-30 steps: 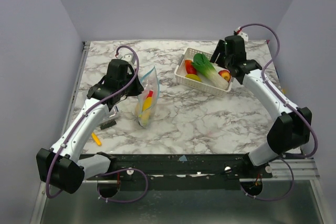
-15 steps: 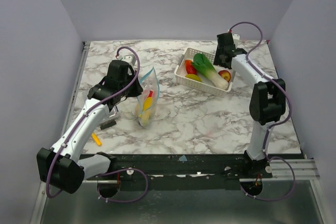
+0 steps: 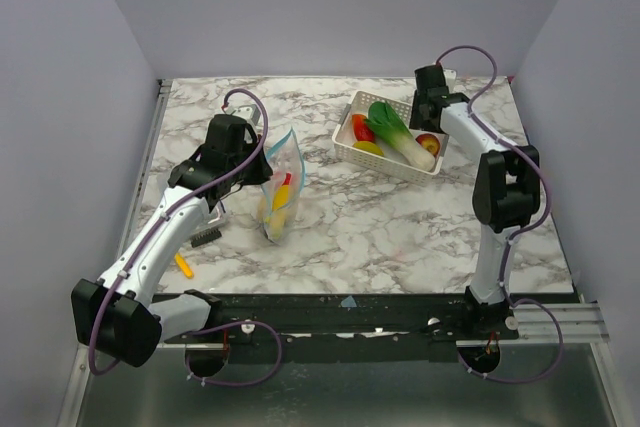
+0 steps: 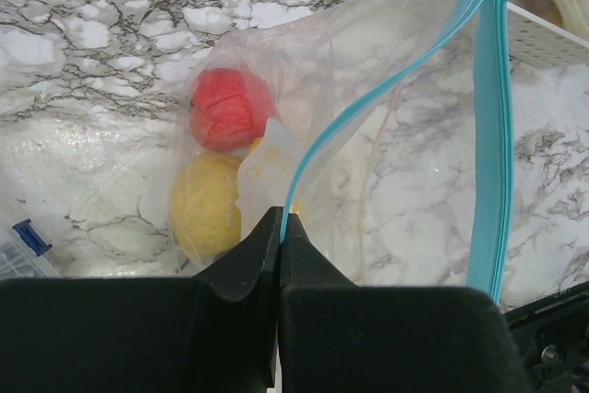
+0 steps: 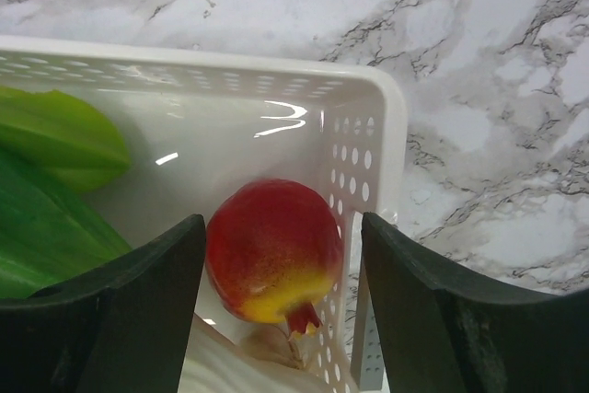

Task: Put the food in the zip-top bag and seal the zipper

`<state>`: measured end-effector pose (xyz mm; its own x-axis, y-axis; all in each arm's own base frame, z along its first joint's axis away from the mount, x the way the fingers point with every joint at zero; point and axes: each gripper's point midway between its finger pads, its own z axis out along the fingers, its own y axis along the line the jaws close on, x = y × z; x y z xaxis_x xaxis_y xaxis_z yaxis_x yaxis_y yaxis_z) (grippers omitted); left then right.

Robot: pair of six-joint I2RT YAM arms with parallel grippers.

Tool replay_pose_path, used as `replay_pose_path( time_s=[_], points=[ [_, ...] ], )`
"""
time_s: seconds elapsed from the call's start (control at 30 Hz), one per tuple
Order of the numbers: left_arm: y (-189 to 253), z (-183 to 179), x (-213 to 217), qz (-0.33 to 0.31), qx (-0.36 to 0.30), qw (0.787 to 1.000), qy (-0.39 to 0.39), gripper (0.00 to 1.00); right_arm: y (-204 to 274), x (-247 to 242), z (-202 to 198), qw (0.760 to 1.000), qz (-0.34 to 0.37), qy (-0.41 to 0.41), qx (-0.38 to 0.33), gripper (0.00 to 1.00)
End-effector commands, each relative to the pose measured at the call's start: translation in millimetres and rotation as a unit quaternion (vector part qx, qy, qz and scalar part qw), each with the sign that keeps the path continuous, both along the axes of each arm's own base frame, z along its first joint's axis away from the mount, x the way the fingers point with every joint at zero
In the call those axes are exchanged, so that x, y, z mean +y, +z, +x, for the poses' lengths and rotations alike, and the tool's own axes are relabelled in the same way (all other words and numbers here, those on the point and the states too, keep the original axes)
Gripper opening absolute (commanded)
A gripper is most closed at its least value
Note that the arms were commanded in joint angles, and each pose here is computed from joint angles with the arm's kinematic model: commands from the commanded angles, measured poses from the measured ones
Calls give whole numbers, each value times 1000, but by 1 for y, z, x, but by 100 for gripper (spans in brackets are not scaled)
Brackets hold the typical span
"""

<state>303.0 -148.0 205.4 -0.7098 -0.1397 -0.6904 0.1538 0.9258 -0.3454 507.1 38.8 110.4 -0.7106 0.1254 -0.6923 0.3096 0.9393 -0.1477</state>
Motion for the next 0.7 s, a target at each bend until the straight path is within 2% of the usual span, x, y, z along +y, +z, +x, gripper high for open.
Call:
replay_pose_path(
  time_s=[0.0,0.2,0.47,0.53,0.67],
  points=[
    [-5,1,-1,1,3,1000,-6,0,-29,0,-10,999,3,15,45,72],
    [-6,1,-1,1,6,1000,-6,0,-47,5,-16,997,15,26,64,74],
    [-7,2,-3,-1,8,1000,-8,0,-65,0,-24,996,-1,22,87,74],
    [-7,2,-3,-1,9,1000,-8,0,-64,-1,-23,996,-4,20,86,72],
    [-7,1,-3,-2,9,1000,-8,0,-59,1,-20,997,2,26,79,60]
  ],
)
